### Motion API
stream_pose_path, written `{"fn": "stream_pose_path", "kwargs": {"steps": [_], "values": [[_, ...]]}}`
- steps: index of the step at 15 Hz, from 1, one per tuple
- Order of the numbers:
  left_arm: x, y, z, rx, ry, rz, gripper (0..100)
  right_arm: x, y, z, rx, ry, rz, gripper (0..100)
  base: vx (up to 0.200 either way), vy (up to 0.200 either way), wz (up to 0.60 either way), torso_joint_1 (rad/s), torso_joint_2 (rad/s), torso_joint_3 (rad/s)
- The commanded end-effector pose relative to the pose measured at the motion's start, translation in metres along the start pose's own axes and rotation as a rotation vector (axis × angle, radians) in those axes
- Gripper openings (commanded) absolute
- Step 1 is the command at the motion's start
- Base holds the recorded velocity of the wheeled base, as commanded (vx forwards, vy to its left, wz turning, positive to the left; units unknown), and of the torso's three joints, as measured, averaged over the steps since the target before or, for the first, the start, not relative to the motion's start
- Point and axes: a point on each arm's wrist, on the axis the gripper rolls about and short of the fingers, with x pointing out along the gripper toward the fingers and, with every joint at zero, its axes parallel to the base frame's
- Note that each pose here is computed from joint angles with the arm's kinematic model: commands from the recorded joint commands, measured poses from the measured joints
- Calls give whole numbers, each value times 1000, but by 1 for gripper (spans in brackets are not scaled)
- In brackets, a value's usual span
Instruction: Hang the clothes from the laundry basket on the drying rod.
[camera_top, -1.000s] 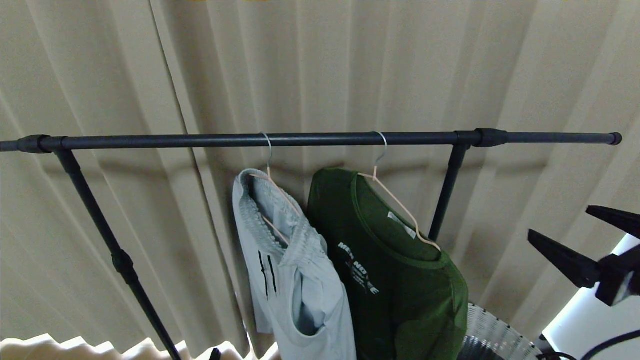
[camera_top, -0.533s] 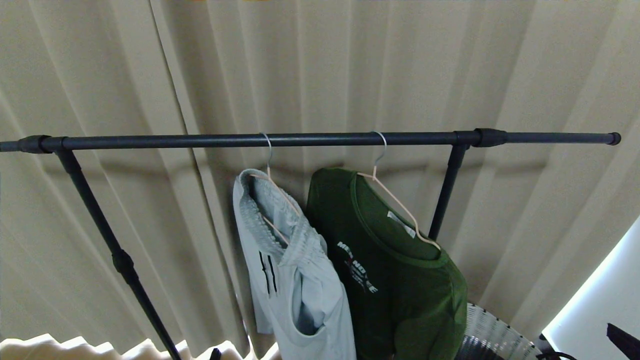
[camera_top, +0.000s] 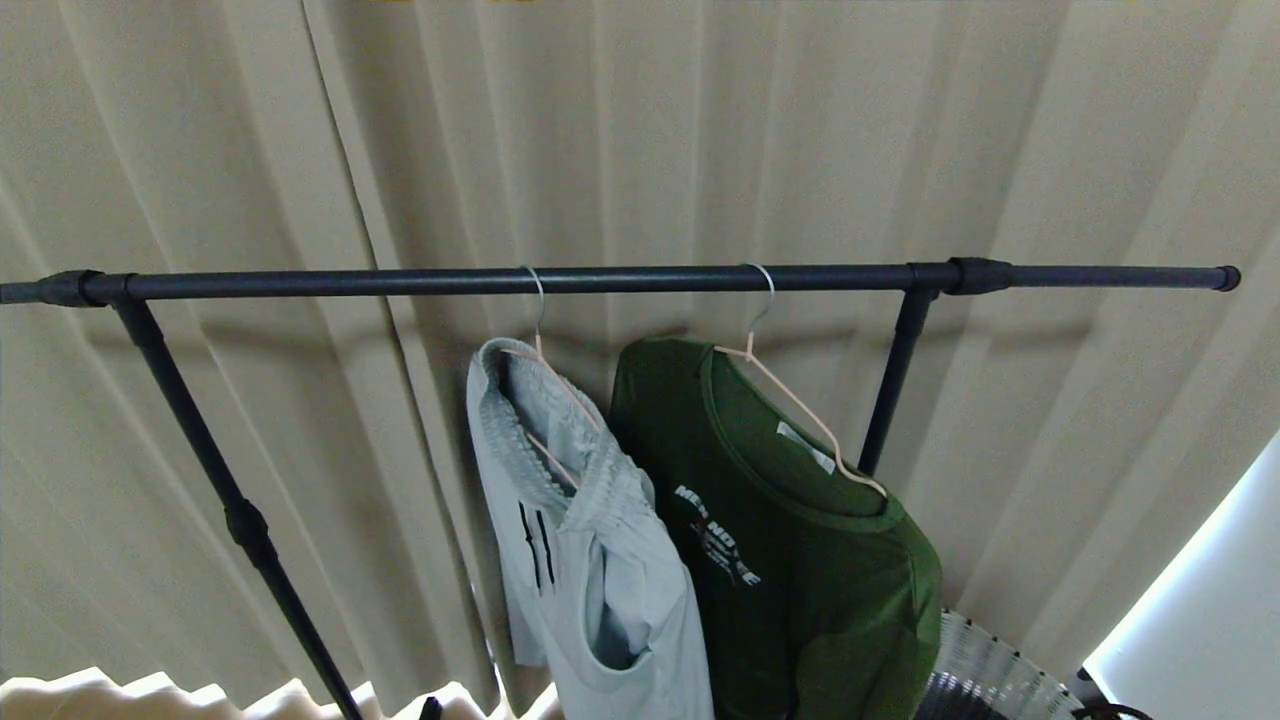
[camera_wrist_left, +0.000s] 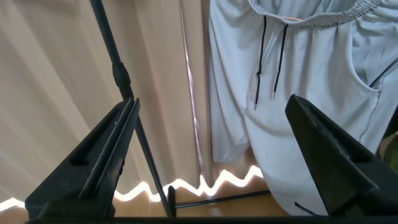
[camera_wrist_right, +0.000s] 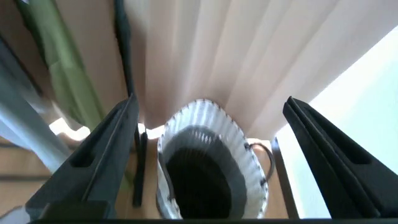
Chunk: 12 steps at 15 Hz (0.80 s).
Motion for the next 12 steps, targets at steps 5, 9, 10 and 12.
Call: {"fn": "stream_pose_path", "kwargs": {"steps": [5,9,10,12], "values": [[0,0,0,0,0,0,100,1,3,-29,120,-296,43,100,0,0,0,0,0,0],[0,0,0,0,-2,-1,100,1,4,-29,62,-306,96,100,0,0,0,0,0,0],[0,0,0,0,-2,-1,100,1,4,-29,59,-306,96,100,0,0,0,0,0,0],[0,0,0,0,-2,-1,100,1,4,-29,59,-306,96,100,0,0,0,0,0,0]]}}
